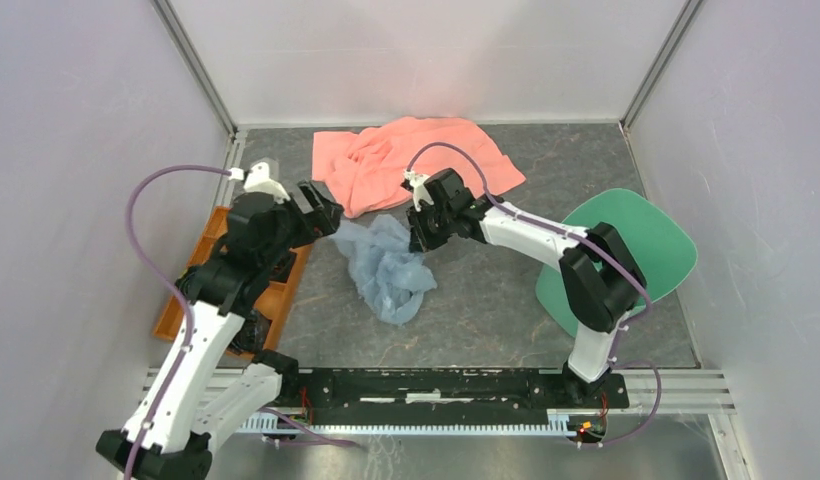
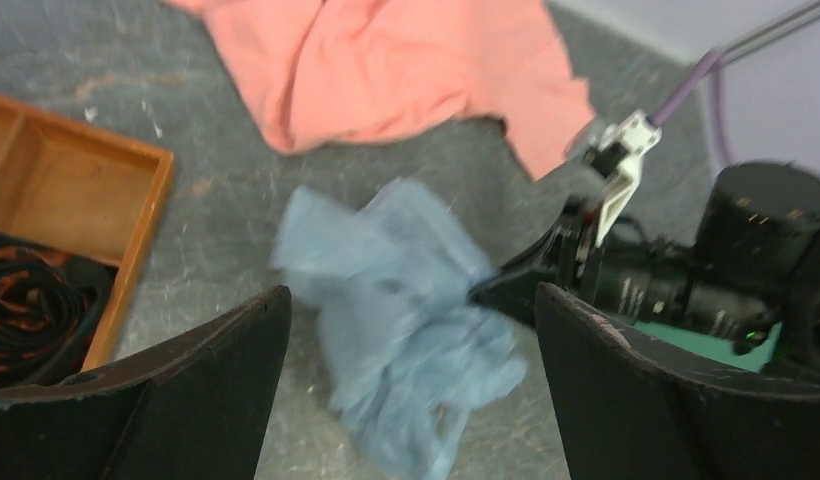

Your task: Put the trash bags into the trash bin

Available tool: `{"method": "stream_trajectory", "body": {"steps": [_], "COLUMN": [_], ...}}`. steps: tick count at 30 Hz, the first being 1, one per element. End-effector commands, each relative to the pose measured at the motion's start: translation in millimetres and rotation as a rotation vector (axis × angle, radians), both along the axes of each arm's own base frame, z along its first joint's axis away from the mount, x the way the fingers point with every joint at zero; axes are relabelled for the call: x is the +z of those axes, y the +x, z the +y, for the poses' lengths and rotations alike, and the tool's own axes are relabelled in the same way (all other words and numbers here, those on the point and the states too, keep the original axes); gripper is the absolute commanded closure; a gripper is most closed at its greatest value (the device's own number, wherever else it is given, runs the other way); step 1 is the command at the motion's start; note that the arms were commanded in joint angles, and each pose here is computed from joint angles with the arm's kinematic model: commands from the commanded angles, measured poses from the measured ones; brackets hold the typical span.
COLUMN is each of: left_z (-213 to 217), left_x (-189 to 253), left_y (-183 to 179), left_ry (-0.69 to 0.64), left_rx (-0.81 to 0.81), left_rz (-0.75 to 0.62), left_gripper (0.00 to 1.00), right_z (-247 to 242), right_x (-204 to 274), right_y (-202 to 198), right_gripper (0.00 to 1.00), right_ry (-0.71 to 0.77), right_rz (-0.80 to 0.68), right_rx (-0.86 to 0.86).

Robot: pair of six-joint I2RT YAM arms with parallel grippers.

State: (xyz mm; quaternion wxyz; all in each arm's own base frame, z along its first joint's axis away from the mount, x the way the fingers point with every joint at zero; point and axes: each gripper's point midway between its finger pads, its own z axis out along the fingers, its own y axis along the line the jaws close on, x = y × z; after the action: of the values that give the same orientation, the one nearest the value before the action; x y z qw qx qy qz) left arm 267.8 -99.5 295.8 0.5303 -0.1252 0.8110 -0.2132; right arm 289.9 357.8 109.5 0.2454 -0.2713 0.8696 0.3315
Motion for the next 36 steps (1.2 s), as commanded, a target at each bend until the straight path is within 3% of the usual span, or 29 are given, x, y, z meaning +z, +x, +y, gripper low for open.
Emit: {"method": "stream_trajectory", "body": {"steps": [1,6,10,17,23,27,36], "left_z": [-12,-21,-2,8,-3,-15,-29], "left_x": [-46,-81,-74,-57,-70,-85,-97], "left_y": [7,11,19,29,39,50,60], "left_ry": [0.006,0.004,0.091,0.123,0.105,0.085,0.026], "left_rx": [-0.042,-0.071,0.003,0.06,0.029,-0.022,-0.065], "left_rz": [0.107,0.192,0.18,0.129,0.164,0.238,0.303], "left_gripper": [0.04,0.03,0.02,0.02,0.01,0.01,0.01], "right_z": [-70,-89,-97,-62,-20,4,-17], "right_x": [-26,16,52,82,77,43,-18], "right_y": [43,68,75,8,-56,-100,-90], "right_gripper": [0.69,0.45,0.2,0.02,0.02,0.02,0.11], "right_ry": [-0.449,-0.547,-0.584,-0.428,-0.197,-0.003,-0.108], "right_rz": [-0.206,-0.393,-0.407,-0.47,-0.384,-0.217,-0.217], "right_rx": [-0.051,-0.054,-0.122,-0.092,-0.05,0.052,-0.072]}}
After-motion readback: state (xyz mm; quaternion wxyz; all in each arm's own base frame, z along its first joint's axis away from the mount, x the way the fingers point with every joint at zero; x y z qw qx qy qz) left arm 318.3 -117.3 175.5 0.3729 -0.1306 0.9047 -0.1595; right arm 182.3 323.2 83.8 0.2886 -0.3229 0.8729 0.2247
